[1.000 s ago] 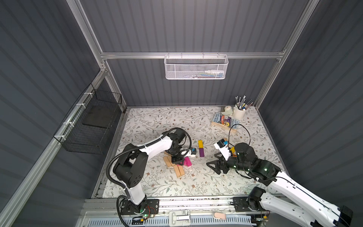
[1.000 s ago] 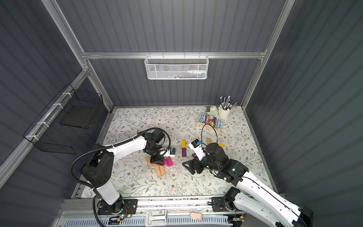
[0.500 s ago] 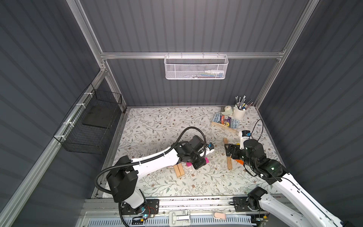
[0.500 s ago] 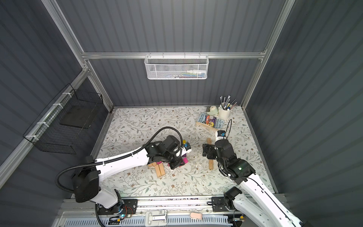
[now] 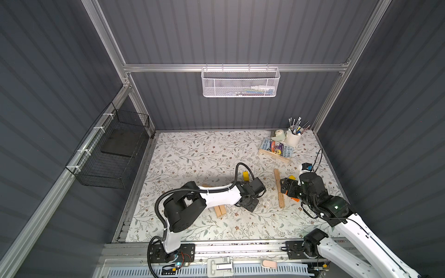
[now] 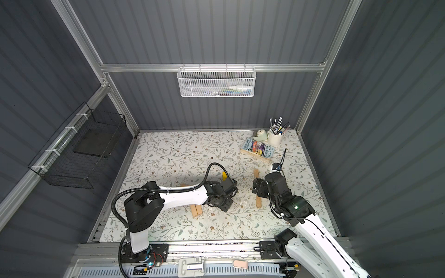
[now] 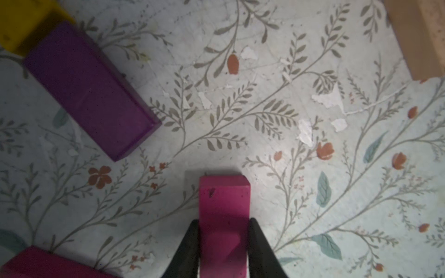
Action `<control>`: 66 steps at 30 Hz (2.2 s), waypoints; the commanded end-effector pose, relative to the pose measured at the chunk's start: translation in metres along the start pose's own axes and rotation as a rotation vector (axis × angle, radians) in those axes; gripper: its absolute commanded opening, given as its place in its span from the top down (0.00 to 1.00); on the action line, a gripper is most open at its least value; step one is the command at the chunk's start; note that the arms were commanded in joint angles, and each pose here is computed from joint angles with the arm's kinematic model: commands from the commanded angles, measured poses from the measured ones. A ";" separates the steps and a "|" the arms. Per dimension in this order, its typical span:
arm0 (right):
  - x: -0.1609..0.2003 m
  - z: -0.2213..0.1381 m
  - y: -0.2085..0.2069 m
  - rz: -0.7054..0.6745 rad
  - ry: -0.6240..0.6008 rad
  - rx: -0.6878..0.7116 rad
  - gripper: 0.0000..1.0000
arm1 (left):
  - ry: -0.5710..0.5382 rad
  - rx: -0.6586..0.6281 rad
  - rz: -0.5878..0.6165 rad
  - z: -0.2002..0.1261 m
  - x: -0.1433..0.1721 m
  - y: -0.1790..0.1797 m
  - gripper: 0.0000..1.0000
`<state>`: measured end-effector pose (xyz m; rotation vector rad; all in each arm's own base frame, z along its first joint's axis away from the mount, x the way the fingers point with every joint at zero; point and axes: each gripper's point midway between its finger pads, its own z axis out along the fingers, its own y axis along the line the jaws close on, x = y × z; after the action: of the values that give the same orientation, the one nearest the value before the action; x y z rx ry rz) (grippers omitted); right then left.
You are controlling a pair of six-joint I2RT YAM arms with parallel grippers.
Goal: Assemble the letter k with building blocks
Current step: Place the building block at the center of the board, then assemble the building block at the center of the board.
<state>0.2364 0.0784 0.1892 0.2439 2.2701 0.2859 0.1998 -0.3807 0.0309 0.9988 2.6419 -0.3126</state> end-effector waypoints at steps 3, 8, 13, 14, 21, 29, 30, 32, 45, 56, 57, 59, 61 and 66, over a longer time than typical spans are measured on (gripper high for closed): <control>0.010 0.002 -0.001 0.008 0.045 -0.002 0.10 | -0.025 -0.031 -0.020 0.000 -0.010 0.002 0.61; 0.011 0.003 0.001 0.013 0.069 -0.003 0.10 | -0.033 -0.018 -0.020 -0.003 -0.011 0.000 0.48; 0.014 0.001 0.009 0.051 0.102 -0.031 0.14 | -0.103 -0.014 -0.004 -0.029 -0.022 0.001 0.45; 0.016 0.002 0.011 0.069 0.119 -0.038 0.15 | -0.129 -0.016 0.002 -0.039 -0.025 0.003 0.45; 0.049 0.016 0.033 0.137 0.319 -0.022 0.23 | -0.270 0.103 -0.027 -0.123 -0.025 0.063 0.39; 0.086 0.036 0.074 0.067 0.391 0.025 0.34 | -0.309 0.195 0.144 -0.187 0.024 0.104 0.36; 0.092 0.039 0.077 0.050 0.396 0.049 0.35 | -0.314 0.204 0.177 -0.192 0.030 0.101 0.35; 0.100 0.044 0.083 0.030 0.402 0.079 0.37 | -0.338 0.258 0.258 -0.202 0.042 0.088 0.34; 0.149 0.088 0.118 0.016 0.482 0.197 0.40 | -0.493 0.271 0.505 -0.223 0.089 0.070 0.22; 0.169 0.114 0.124 0.019 0.494 0.215 0.49 | -0.503 0.236 0.504 -0.221 0.088 0.075 0.01; 0.171 0.116 0.123 0.019 0.496 0.220 0.50 | -0.505 0.234 0.504 -0.222 0.088 0.075 0.01; 0.174 0.118 0.121 0.014 0.499 0.227 0.54 | -0.505 0.224 0.502 -0.222 0.088 0.077 0.01; 0.175 0.120 0.119 0.005 0.500 0.233 0.58 | -0.510 0.218 0.504 -0.222 0.089 0.077 0.00; 0.178 0.121 0.115 -0.029 0.514 0.212 0.65 | -0.508 0.203 0.501 -0.220 0.089 0.080 0.00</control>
<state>0.2221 0.2553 0.0194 0.3072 2.8143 0.1078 0.1460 -0.2034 0.2002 1.3765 1.8737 -0.6446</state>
